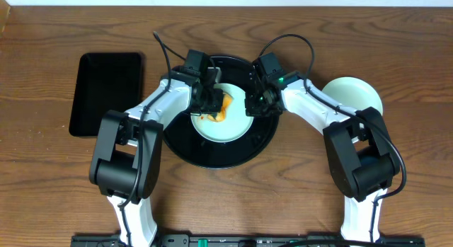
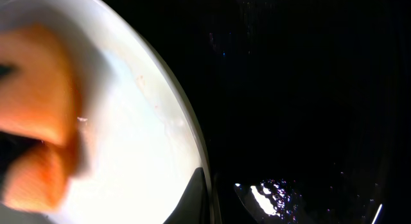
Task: Clean dirty plates on tray and stack at the side
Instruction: 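Scrub the pale green plate with the sponge while right gripper holds it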
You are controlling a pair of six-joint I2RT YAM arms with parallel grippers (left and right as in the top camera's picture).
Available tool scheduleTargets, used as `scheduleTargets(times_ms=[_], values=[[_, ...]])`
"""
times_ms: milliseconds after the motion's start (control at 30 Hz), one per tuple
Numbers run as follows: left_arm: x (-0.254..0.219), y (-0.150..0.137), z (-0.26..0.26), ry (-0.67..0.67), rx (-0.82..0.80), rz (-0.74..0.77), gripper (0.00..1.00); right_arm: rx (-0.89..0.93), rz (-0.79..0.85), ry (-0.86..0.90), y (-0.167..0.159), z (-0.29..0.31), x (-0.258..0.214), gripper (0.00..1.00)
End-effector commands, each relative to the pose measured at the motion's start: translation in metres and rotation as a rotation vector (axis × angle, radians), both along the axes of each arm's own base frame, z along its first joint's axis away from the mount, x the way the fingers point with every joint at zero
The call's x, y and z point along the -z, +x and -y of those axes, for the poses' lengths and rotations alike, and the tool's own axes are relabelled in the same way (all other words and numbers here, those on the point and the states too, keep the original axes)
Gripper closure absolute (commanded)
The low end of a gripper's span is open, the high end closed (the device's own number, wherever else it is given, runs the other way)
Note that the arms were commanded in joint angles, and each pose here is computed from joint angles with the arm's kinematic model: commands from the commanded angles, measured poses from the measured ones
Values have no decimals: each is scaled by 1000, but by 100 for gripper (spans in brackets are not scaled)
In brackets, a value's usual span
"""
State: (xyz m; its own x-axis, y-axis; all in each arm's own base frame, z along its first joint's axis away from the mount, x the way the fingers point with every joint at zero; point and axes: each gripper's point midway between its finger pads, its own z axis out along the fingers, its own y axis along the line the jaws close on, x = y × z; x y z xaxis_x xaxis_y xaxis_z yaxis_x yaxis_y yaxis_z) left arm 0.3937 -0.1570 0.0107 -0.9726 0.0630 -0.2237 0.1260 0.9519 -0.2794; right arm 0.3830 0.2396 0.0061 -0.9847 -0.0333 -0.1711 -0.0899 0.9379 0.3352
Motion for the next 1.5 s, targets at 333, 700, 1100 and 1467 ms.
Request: scheduleTargets(times_ms=[333, 700, 1100, 1467], values=[[-24, -11, -64, 328, -264, 19, 93, 6, -26, -15, -4, 2, 7, 99], [17, -12, -33, 262, -203, -26, 93, 6, -33, -18, -6, 3, 8, 99], [3, -14, 43, -181, -85, -112, 93, 7, -33, -17, -6, 3, 8, 99], [12, 27, -58, 123, -311, 19, 92, 13, -37, -17, -6, 3, 8, 99]])
